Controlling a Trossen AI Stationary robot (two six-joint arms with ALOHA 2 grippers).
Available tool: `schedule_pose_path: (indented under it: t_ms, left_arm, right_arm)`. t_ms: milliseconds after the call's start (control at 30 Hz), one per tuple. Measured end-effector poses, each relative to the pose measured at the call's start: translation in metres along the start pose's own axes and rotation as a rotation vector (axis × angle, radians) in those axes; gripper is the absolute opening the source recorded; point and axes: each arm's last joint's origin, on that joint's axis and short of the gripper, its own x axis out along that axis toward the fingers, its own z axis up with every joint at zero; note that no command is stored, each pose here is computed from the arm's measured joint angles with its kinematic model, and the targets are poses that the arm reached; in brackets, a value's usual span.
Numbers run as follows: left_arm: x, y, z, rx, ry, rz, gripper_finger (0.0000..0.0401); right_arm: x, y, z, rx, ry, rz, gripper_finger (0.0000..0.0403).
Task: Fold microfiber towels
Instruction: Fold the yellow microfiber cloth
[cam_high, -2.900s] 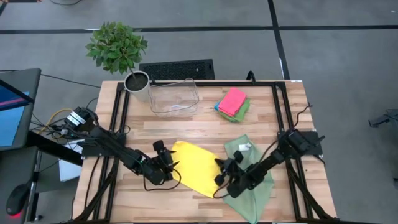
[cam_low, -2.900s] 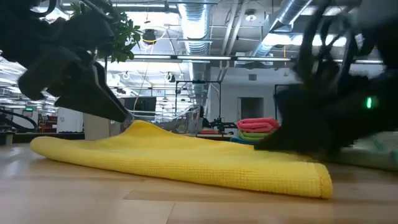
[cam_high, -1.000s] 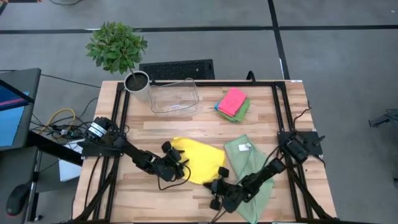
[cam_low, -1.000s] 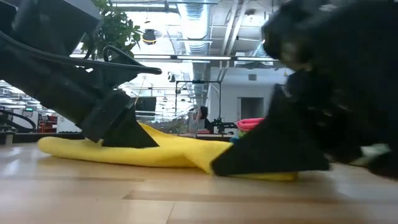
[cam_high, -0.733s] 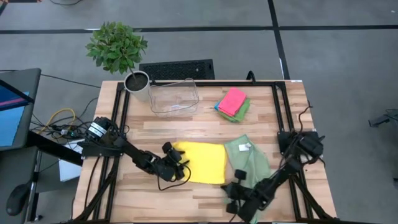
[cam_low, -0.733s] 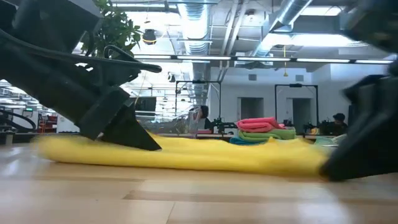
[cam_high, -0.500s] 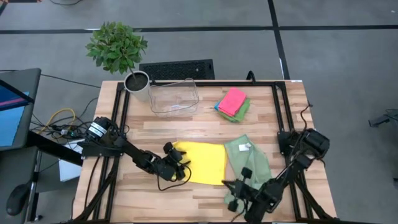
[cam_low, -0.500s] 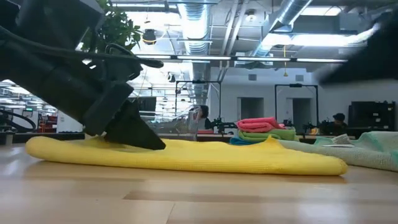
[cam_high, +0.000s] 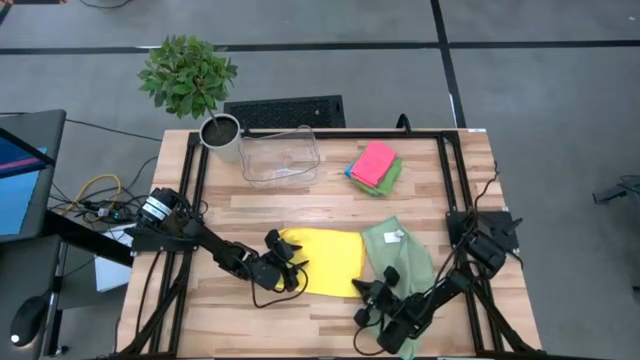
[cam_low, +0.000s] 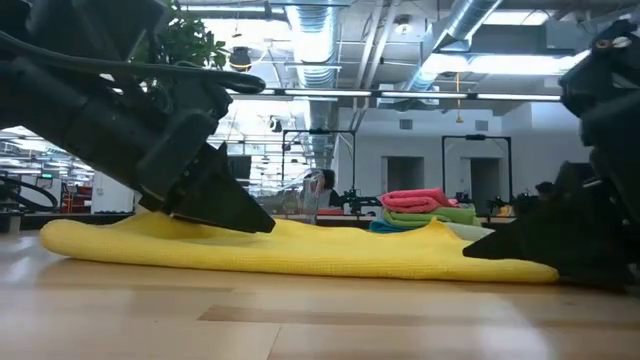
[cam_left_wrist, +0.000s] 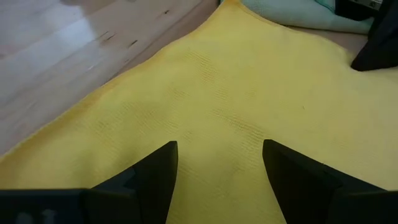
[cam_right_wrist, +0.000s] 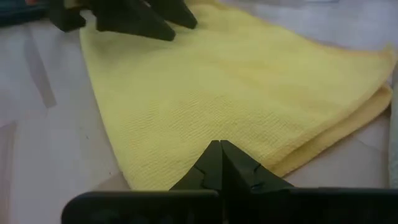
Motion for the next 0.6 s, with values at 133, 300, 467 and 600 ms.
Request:
schedule_pose_path:
  t_ms: [133, 300, 467, 600]
  left_arm:
    - [-0.001, -0.001, 0.002, -0.001, -0.005, -0.010, 0.0228]
    - [-0.006, -0.005, 0.016, 0.008, -0.048, -0.050, 0.0228]
    - [-0.016, -0.007, 0.031, 0.015, -0.081, -0.082, 0.0228]
    - [-0.028, -0.016, 0.036, 0.038, -0.093, -0.184, 0.0227]
  right_arm:
    - [-0.014, -0.005, 0.010, 0.005, 0.016, -0.005, 0.0026]
    - [-0.041, -0.013, 0.062, -0.047, -0.065, -0.005, 0.0028]
    - [-0.058, -0.014, 0.099, -0.156, 0.002, 0.060, 0.0052]
    - [-0.063, -0.012, 0.104, -0.251, 0.214, 0.179, 0.0081]
